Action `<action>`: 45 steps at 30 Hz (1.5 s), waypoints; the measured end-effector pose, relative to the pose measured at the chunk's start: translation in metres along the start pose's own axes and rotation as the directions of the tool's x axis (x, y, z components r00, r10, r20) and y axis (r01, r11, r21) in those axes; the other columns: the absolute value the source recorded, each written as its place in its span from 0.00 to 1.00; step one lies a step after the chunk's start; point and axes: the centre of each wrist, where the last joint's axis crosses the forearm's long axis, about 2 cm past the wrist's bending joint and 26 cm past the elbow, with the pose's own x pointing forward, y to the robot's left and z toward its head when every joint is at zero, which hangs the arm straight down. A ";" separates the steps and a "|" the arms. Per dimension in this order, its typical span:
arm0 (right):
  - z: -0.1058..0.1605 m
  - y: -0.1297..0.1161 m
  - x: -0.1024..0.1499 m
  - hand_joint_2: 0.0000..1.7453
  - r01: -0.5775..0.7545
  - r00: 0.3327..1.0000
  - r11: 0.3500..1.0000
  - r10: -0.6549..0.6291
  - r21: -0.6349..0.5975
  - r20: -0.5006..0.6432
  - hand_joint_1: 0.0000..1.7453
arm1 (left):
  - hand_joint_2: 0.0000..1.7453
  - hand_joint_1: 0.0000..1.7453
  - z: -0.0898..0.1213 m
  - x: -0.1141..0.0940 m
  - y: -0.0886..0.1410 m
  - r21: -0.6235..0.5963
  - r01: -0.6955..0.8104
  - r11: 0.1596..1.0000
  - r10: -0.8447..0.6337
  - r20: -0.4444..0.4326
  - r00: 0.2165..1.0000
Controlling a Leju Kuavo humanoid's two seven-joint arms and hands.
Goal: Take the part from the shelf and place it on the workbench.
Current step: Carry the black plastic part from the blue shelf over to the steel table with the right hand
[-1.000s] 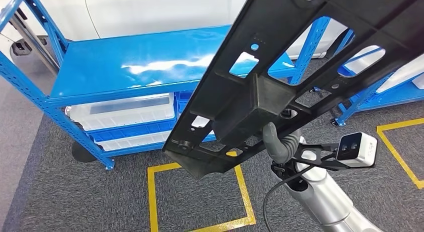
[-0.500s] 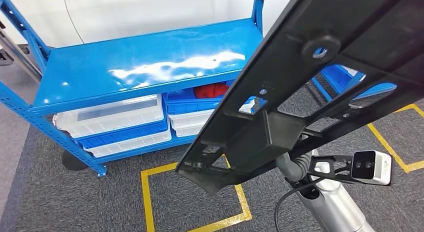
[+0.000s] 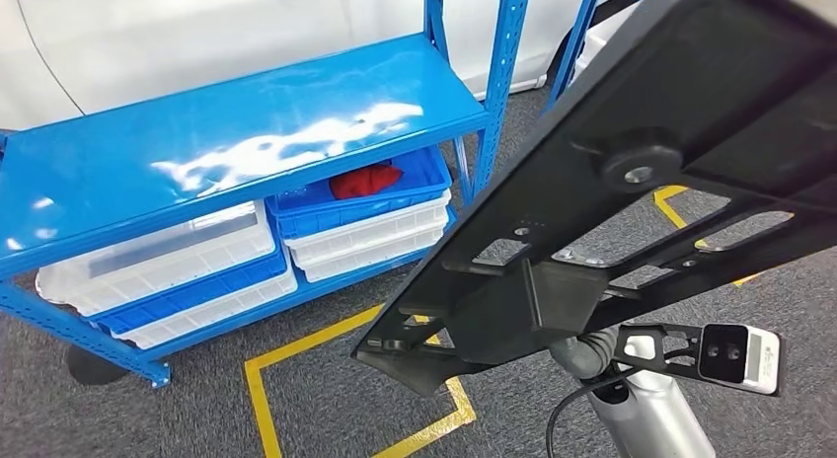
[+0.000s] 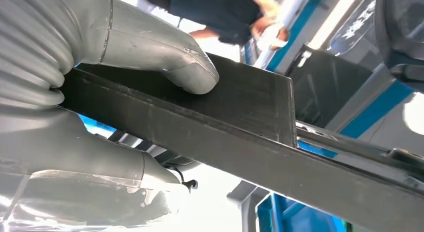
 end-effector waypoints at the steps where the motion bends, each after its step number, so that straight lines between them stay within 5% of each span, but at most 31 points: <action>1: 0.000 0.000 0.000 1.00 -0.009 1.000 1.000 0.009 -0.004 -0.001 1.00 | 1.00 0.00 0.000 0.001 -0.001 -0.002 -0.001 1.000 0.002 0.004 1.000; 21: -0.029 0.013 0.006 1.00 -0.150 0.976 0.975 0.173 -0.167 0.132 1.00 | 1.00 0.00 -0.012 0.037 -0.009 -0.047 0.002 0.999 0.005 0.151 0.988; 45: -0.028 0.025 0.012 1.00 -0.229 0.957 0.945 0.263 -0.234 0.124 1.00 | 1.00 0.00 -0.019 0.066 -0.013 -0.079 0.059 0.995 -0.046 0.157 0.987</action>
